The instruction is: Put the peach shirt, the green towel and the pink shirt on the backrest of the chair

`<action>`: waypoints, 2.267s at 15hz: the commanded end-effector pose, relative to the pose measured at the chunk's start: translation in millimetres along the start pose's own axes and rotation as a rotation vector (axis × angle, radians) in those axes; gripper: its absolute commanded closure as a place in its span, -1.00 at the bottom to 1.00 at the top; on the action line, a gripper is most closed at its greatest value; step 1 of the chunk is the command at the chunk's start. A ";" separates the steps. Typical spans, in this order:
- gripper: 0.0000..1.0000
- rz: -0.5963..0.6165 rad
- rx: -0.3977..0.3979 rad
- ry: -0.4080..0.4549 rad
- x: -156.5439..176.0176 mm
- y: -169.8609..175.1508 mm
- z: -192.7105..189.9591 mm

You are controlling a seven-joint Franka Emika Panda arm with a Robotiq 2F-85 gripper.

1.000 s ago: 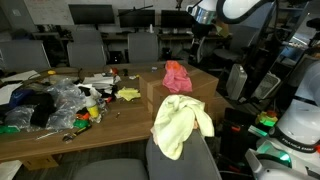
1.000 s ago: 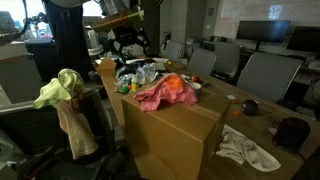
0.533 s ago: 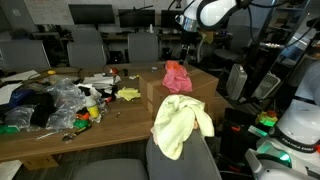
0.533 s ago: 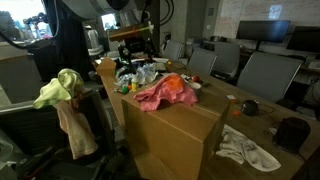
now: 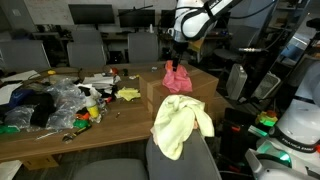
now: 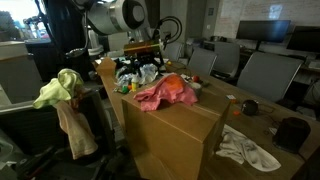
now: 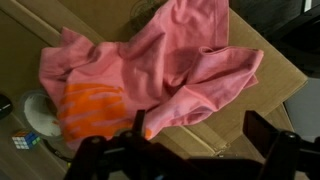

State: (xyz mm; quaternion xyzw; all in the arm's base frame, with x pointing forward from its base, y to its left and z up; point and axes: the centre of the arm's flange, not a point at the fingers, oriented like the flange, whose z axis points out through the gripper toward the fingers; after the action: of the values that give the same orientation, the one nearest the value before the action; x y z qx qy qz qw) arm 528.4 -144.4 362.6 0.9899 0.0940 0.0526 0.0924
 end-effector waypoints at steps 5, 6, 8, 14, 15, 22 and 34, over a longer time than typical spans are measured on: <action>-1.00 0.032 0.082 0.003 44.9 14.1 31.6; -1.00 0.041 0.090 -0.006 46.7 15.3 38.0; -1.00 0.053 0.101 -0.027 48.4 17.1 50.7; -1.00 0.058 0.112 -0.113 43.5 12.9 89.7; -1.00 0.056 0.118 -0.127 42.0 11.4 95.2; -1.00 0.043 0.140 -0.187 31.3 0.9 114.6; -0.45 0.034 0.142 -0.224 26.3 1.9 123.4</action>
State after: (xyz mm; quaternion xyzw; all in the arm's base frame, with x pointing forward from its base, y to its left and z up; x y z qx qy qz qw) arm 564.5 -157.4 245.3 0.9957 0.0677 -0.0542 0.0322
